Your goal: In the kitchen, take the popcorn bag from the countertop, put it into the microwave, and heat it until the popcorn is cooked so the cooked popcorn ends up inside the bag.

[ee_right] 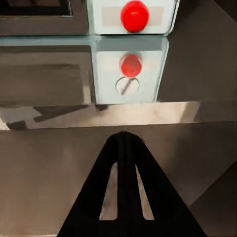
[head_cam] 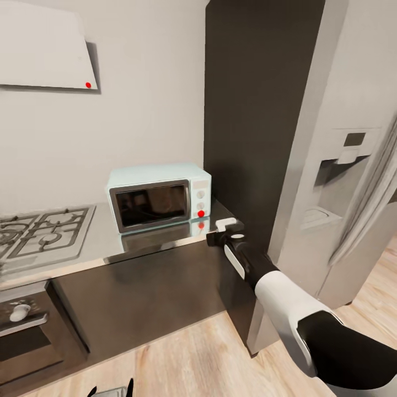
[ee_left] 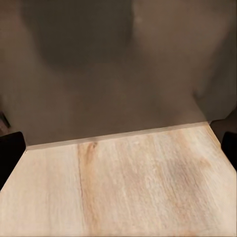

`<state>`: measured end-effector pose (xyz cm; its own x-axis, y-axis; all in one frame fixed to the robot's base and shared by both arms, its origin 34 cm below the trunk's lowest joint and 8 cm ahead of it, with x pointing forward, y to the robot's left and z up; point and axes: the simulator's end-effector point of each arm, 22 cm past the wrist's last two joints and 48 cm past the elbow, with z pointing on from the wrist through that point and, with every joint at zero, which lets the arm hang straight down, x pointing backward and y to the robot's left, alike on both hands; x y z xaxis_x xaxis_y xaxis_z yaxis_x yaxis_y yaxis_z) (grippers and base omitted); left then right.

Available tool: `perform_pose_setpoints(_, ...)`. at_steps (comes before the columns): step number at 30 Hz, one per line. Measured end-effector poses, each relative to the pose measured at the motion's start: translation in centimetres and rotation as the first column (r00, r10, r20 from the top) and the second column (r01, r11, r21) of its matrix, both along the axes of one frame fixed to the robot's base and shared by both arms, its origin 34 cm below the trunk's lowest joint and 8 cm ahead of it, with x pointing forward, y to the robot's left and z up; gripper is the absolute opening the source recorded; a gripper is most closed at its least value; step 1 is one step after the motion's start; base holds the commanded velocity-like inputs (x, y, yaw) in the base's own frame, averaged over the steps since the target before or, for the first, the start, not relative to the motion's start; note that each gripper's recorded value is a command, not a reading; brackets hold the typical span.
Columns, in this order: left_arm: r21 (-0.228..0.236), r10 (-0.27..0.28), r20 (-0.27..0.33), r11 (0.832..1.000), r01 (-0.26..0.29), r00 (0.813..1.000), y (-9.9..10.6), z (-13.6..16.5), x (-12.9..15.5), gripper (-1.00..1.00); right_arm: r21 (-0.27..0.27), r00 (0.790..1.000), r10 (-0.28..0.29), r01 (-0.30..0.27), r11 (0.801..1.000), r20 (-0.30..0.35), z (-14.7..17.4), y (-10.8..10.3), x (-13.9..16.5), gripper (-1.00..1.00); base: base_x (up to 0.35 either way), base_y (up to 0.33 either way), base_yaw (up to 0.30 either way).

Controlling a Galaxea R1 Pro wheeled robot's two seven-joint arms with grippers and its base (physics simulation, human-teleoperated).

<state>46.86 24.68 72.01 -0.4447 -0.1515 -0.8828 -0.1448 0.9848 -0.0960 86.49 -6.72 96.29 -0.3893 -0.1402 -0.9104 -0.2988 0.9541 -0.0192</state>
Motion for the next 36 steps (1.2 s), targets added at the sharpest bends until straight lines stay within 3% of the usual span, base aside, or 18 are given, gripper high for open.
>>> perform_pose_setpoints(9, 0.007, -0.007, 0.003, 1.000, 0.007, 1.000, -0.3, 0.1, 0.1, 1.00, 0.013, 0.999, -0.006, 0.005, 1.000, 0.051, -0.5, -0.2, 0.3, -1.00, 0.200, 0.017, 0.000)
perform_pose_setpoints(15, 0.005, -0.010, 0.001, 1.000, 0.010, 1.000, -0.4, 0.0, 0.1, 1.00, 0.010, 0.999, -0.010, 0.009, 1.000, 0.042, -1.6, -0.5, 0.1, -1.00, 0.228, 0.000, 0.000)
perform_pose_setpoints(26, 0.000, -0.017, 0.001, 1.000, 0.017, 1.000, -0.6, 0.0, 0.1, 1.00, 0.010, 0.999, -0.010, 0.009, 1.000, 0.053, -0.8, -0.5, 0.5, -1.00, 0.161, 0.080, 0.000)
perform_pose_setpoints(28, -0.001, -0.020, -0.027, 1.000, 0.020, 0.999, -0.8, -1.0, -1.0, 1.00, 0.008, 0.999, -0.010, 0.009, 1.000, 0.052, -0.8, -0.5, 0.5, -1.00, 0.046, 0.031, 0.000)
perform_pose_setpoints(29, -0.005, -0.022, -0.078, 1.000, 0.022, 0.997, -0.9, -2.8, -3.0, 1.00, 0.008, 0.999, -0.010, 0.009, 1.000, 0.050, -0.9, -0.5, 0.5, -1.00, 0.017, 0.012, 0.000)
perform_pose_setpoints(32, -0.013, -0.027, -0.150, 1.000, 0.026, 0.988, -1.2, -5.6, -6.1, 1.00, 0.008, 0.999, -0.010, 0.009, 1.000, 0.049, -1.0, -0.5, 0.5, -1.00, 0.004, 0.003, 0.000)
perform_pose_setpoints(36, -0.013, -0.032, -0.152, 0.999, 0.030, 0.988, -1.4, -5.9, -6.4, 1.00, 0.009, 0.999, -0.010, 0.009, 1.000, 0.051, -0.9, -0.5, 0.4, -1.00, 0.169, 0.000, 0.000)
